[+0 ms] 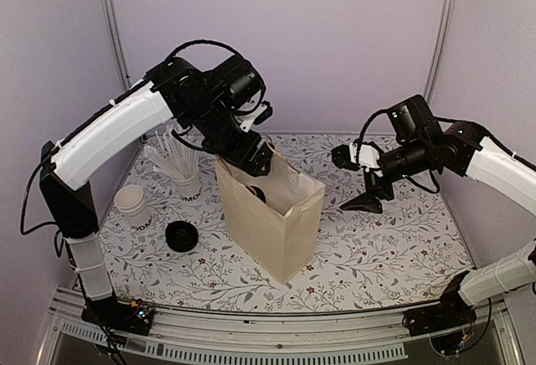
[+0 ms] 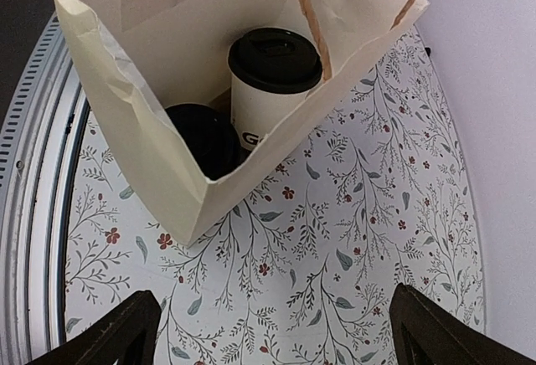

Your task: Pack the takeout coffee

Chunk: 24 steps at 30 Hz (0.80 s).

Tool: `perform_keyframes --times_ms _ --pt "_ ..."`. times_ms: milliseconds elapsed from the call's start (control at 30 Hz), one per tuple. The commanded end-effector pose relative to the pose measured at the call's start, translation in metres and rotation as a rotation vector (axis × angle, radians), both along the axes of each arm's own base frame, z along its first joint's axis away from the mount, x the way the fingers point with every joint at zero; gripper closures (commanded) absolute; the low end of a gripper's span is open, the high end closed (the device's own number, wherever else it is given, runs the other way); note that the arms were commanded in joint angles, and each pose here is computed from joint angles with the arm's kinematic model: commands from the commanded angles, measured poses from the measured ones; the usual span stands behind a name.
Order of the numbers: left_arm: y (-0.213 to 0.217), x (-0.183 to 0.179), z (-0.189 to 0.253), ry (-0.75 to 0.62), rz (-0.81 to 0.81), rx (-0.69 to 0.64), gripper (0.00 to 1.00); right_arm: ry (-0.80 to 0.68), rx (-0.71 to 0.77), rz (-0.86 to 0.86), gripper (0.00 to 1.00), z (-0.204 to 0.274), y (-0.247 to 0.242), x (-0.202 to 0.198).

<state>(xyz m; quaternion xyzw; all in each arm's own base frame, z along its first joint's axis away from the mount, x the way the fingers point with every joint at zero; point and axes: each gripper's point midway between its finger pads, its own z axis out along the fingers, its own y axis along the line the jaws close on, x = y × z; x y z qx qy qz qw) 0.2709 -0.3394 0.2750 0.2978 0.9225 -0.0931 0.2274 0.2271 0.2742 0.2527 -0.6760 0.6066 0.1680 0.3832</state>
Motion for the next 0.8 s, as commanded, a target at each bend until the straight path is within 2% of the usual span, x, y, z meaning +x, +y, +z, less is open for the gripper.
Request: perform_keyframes --times_ms 0,267,533,767 --pt "0.011 -0.002 0.001 -0.052 -0.018 0.066 0.00 0.010 0.015 0.004 0.01 -0.001 0.002 0.000" --pt "0.015 0.006 0.012 -0.163 -0.019 0.126 0.00 0.023 0.022 0.003 0.01 0.003 0.003 -0.001" --pt "0.005 0.005 0.082 -0.317 -0.038 -0.084 0.01 0.045 0.116 0.040 0.01 0.046 0.013 -0.009" --pt "0.031 -0.012 0.099 -0.365 0.034 -0.186 0.00 0.179 0.228 0.052 0.02 0.090 0.047 -0.005"
